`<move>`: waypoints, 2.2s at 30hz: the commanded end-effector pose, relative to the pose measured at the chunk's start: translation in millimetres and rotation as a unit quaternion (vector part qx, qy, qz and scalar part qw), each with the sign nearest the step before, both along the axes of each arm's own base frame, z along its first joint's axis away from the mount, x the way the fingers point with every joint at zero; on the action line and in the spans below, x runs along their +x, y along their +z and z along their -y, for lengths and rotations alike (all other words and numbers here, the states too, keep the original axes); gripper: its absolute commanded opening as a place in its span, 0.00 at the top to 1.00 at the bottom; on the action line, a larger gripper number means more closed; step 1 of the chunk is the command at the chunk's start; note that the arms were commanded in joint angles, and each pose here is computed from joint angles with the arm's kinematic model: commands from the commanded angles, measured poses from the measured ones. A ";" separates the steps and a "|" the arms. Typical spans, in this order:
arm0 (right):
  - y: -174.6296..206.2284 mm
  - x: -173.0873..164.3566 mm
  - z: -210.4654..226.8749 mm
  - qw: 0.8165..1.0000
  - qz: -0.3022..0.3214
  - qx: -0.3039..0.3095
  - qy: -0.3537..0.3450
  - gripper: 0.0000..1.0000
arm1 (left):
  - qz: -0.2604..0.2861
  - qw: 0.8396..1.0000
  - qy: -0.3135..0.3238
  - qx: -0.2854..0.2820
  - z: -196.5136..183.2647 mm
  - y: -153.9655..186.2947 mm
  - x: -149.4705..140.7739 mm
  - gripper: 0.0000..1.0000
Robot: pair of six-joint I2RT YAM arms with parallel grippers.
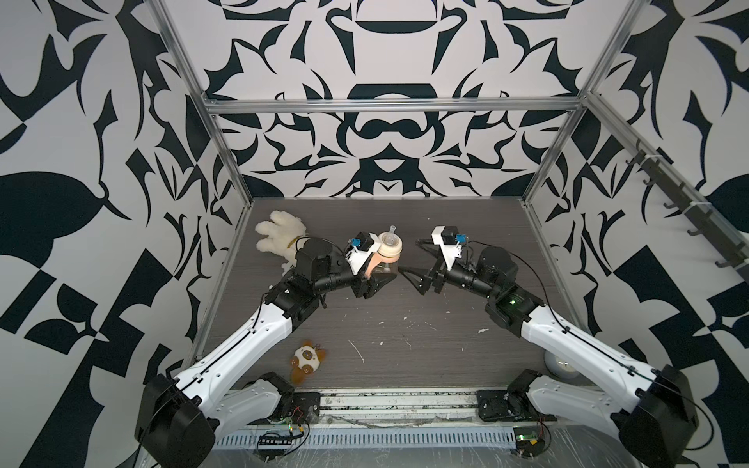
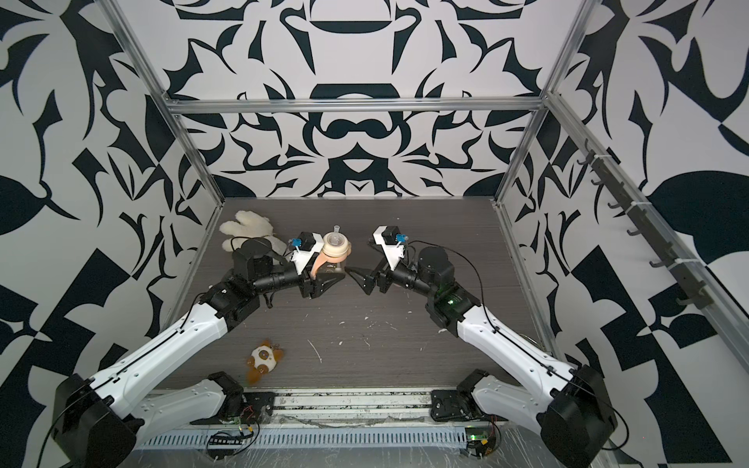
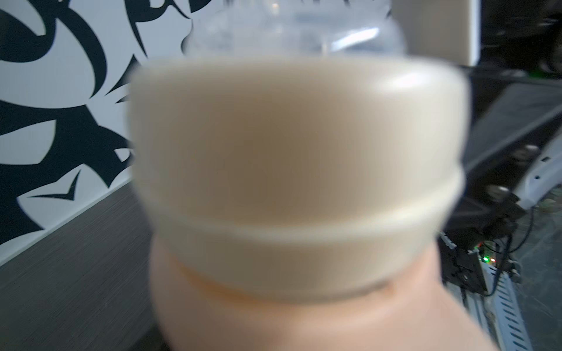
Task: Assemble the baby bottles
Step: Screw the nipple onto the baby bottle.
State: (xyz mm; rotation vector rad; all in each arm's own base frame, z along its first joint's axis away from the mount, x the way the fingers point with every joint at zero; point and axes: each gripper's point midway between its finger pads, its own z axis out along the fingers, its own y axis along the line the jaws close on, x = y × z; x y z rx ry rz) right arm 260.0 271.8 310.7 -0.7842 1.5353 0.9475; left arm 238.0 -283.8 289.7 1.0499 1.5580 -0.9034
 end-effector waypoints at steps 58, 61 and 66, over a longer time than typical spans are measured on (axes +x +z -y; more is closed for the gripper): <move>35.3 -67.1 -41.9 0.957 0.043 -0.035 0.285 0.73 | -0.051 0.982 -0.180 0.000 22.0 10.8 -49.4 0.62; 38.9 -57.0 -41.4 0.965 0.054 -0.036 0.255 0.80 | -0.054 0.985 -0.164 0.001 22.2 6.4 -44.2 0.01; 44.4 -32.1 -32.9 0.979 0.060 -0.038 0.193 1.00 | -0.067 0.991 -0.114 0.016 20.9 -5.6 -27.0 0.01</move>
